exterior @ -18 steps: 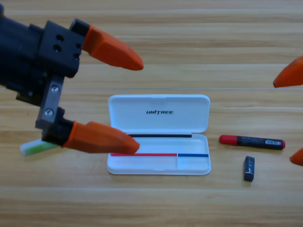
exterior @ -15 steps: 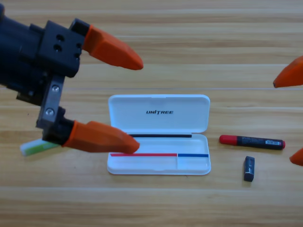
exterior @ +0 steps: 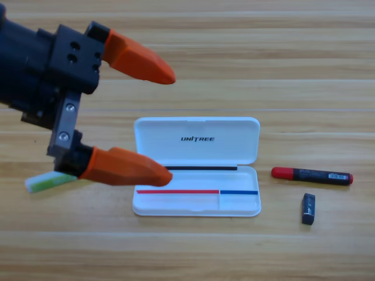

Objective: Clean up eraser and pencils

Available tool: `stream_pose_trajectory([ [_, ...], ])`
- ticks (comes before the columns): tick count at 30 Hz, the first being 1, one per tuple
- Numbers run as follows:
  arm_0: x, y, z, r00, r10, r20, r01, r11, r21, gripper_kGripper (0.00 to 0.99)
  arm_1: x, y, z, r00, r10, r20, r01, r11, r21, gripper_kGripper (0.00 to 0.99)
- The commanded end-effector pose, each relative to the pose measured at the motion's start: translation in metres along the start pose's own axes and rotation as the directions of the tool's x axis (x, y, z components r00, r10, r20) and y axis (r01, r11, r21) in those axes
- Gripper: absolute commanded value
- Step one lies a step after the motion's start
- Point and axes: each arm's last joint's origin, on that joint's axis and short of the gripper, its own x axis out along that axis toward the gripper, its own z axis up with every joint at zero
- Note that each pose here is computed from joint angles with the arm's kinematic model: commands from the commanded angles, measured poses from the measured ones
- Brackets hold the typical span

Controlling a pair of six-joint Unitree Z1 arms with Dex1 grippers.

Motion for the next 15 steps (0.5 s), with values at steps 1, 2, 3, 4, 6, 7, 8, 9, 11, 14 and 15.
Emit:
stream_pose_trajectory([
  [1, 0.011, -0.005, -0.009, 0.998, 0.005, -0.058, -0.004, 1.000, 0.001, 0.990, 0.033, -0.013, -0.005, 0.987, -0.046, -0.156, 0.078, 0.974, 0.210, 0.983],
  [2, 0.009, -0.004, -0.009, 0.998, 0.025, -0.065, -0.025, 1.000, 0.003, 0.990, 0.040, -0.016, -0.006, 0.980, -0.069, -0.185, 0.116, 0.959, 0.257, 0.983],
  [3, 0.007, -0.003, -0.010, 0.996, 0.057, -0.075, -0.057, 0.998, 0.000, 0.990, 0.049, -0.021, -0.006, 0.971, -0.088, -0.224, 0.155, 0.941, 0.302, 0.982],
  [4, 0.007, -0.002, -0.010, 0.993, 0.086, -0.086, -0.086, 0.996, 0.002, 0.990, 0.057, -0.026, -0.004, 0.958, -0.114, -0.262, 0.203, 0.918, 0.340, 0.982],
  [6, 0.006, 0.002, -0.008, 0.986, 0.131, -0.100, -0.132, 0.991, 0.003, 0.990, 0.076, -0.037, 0.001, 0.926, -0.150, -0.346, 0.293, 0.864, 0.409, 0.982],
  [7, 0.005, 0.002, -0.006, 0.986, 0.134, -0.095, -0.135, 0.991, 0.004, 0.989, 0.083, -0.042, 0.003, 0.909, -0.170, -0.380, 0.339, 0.832, 0.439, 0.982],
  [8, 0.004, 0.004, -0.003, 0.987, 0.138, -0.085, -0.138, 0.990, 0.002, 0.989, 0.089, -0.047, 0.002, 0.895, -0.182, -0.407, 0.372, 0.809, 0.456, 0.982],
  [9, 0.001, 0.006, -0.001, 0.984, 0.156, -0.082, -0.157, 0.988, -0.008, 0.988, 0.096, -0.051, 0.001, 0.885, -0.171, -0.433, 0.381, 0.801, 0.461, 0.982],
  [11, -0.004, 0.013, 0.004, 0.971, 0.221, -0.090, -0.223, 0.975, -0.014, 0.982, 0.108, -0.055, -0.003, 0.867, -0.153, -0.474, 0.395, 0.790, 0.468, 0.986],
  [14, -0.001, 0.027, 0.005, 0.913, 0.380, -0.150, -0.381, 0.924, 0.019, 0.946, 0.129, -0.065, -0.009, 0.810, -0.188, -0.556, 0.508, 0.699, 0.503, 0.989],
  [15, 0.003, 0.030, 0.004, 0.897, 0.408, -0.171, -0.408, 0.912, 0.034, 0.946, 0.136, -0.067, -0.010, 0.795, -0.189, -0.576, 0.530, 0.677, 0.510, 0.989],
])
